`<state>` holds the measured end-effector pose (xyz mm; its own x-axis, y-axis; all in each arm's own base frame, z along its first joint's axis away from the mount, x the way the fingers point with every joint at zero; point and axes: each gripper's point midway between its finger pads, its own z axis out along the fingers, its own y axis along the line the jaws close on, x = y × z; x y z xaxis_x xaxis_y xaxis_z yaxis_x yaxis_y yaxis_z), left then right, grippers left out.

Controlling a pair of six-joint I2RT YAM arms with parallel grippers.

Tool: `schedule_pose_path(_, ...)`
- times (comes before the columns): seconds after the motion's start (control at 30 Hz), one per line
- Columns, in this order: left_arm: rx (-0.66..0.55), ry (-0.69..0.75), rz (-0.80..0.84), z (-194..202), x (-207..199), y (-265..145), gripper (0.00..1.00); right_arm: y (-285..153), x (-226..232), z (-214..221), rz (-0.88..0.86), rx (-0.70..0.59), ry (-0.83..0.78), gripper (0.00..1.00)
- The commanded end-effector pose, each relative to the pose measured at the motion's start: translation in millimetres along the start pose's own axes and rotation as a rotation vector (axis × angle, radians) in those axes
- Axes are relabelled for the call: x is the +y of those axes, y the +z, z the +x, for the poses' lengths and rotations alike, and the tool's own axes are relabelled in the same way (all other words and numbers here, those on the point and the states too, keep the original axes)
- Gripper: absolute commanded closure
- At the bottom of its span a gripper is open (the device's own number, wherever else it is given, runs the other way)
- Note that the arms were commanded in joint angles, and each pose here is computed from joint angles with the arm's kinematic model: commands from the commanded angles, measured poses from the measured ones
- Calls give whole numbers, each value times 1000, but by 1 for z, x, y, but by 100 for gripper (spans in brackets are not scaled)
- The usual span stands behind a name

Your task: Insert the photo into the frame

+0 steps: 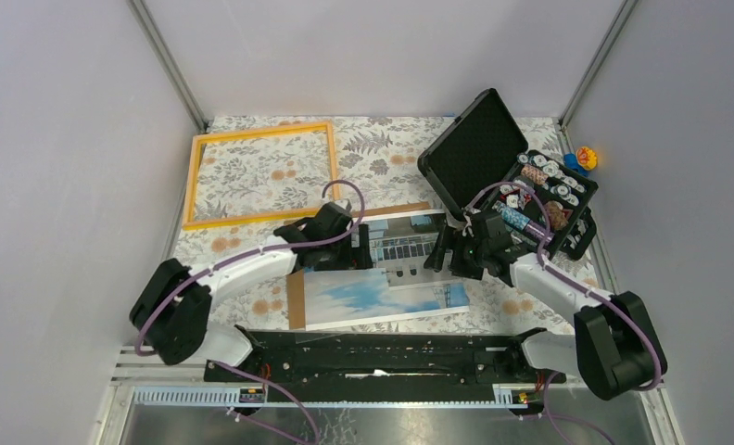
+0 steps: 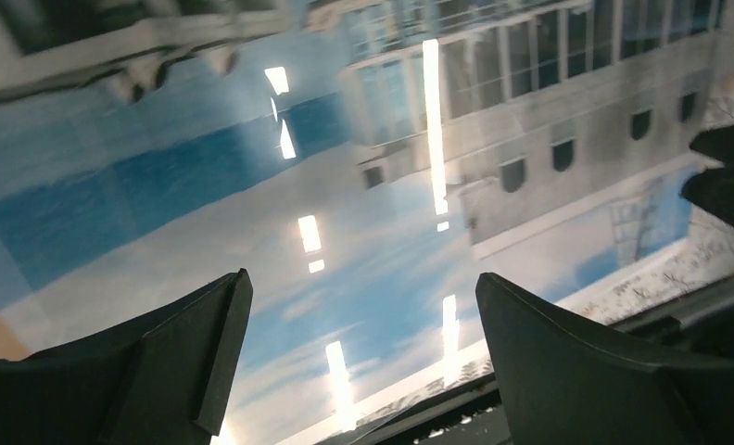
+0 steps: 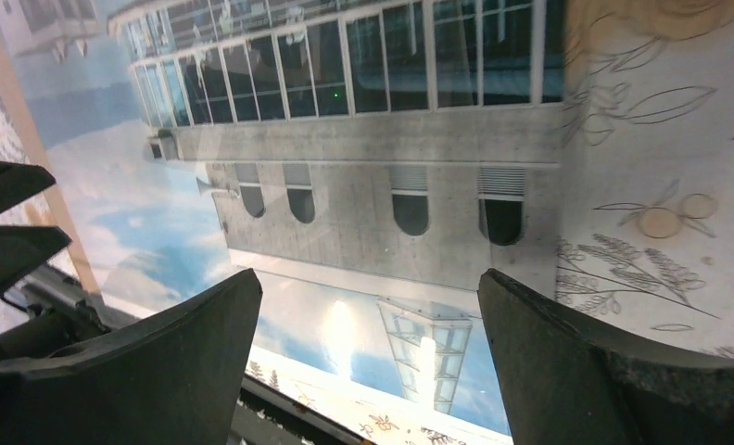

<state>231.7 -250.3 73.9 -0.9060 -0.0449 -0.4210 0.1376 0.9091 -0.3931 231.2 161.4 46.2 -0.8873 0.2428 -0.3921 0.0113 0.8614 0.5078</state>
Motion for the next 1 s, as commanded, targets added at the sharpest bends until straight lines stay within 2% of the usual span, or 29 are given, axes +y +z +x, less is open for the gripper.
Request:
schedule_pose_path(0.0, -191, -109, -104, -21, 24, -19, 1, 0, 24, 7, -132, 93, -46, 5)
schedule_pose_path(0.17, -290, -161, -231, -25, 55, -42, 1, -1, 20, 6, -107, 93, -53, 5)
schedule_pose_path(0.27, -328, -186, -237, -27, 63, -48, 1, -3, 18, 3, -85, 84, -54, 5)
schedule_pose_path(0.5, -261, -193, -225, -20, 62, -33, 1, -23, -6, 19, 83, 136, 43, 5)
schedule_pose_path(0.73, -236, -200, -229, -12, 66, -20, 1, -49, -12, 49, 102, 171, 147, 5)
schedule_pose_path(0.97, -213, -196, -225, -2, 71, -10, 1, -49, -19, 57, 127, 185, 154, 5)
